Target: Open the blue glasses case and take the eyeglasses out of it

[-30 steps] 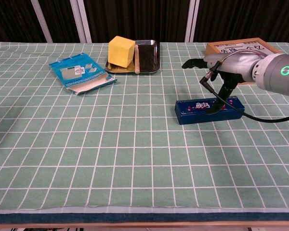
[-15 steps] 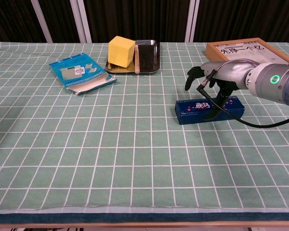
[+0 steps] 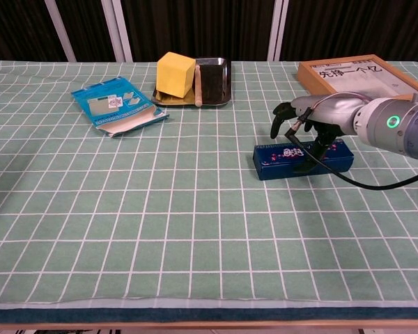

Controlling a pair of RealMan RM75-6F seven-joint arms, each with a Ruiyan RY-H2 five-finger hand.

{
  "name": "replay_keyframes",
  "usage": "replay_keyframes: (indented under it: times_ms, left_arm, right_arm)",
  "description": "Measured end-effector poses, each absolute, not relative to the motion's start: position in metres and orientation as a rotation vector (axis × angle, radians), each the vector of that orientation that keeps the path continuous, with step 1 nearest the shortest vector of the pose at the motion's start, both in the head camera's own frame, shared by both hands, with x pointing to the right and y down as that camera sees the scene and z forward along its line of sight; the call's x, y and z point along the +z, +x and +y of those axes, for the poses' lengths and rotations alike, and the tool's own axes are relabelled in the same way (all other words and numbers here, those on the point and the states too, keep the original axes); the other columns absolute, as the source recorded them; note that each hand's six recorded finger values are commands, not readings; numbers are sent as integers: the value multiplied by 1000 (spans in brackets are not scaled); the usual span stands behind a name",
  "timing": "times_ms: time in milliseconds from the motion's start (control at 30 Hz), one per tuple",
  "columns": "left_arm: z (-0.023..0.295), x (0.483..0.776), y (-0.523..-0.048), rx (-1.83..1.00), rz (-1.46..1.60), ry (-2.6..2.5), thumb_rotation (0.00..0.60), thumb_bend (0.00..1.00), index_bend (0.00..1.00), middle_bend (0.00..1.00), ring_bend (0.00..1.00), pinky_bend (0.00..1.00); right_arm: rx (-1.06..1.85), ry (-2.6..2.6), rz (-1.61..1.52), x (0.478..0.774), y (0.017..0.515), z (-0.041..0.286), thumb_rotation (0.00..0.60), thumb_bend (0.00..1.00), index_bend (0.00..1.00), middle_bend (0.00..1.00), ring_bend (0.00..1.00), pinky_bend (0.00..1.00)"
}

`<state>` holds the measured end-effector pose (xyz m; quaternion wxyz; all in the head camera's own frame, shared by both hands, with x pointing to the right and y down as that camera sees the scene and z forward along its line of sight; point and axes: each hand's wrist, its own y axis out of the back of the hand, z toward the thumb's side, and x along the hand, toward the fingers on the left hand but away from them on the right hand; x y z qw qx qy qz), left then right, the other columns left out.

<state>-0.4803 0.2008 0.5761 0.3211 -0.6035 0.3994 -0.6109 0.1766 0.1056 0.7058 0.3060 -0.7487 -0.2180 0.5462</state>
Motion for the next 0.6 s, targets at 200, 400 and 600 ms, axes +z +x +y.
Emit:
replay_keyframes:
  times_ms: [200, 400, 600]
  left_arm:
    - [201, 576, -480, -1607, 1050, -1588, 600, 45, 0, 0, 0, 0]
    - [201, 576, -480, -1606, 1052, -1591, 600, 46, 0, 0, 0, 0]
    - [201, 576, -479, -1603, 1052, -1596, 600, 45, 0, 0, 0, 0]
  right_arm:
    - [1441, -1987, -583, 707, 172, 107, 600, 288, 297, 33, 0, 228]
    - [1461, -1975, -595, 707, 171, 109, 600, 305, 297, 33, 0, 228]
    - [1505, -1940, -622, 706, 169, 112, 600, 306, 296, 33, 0, 228]
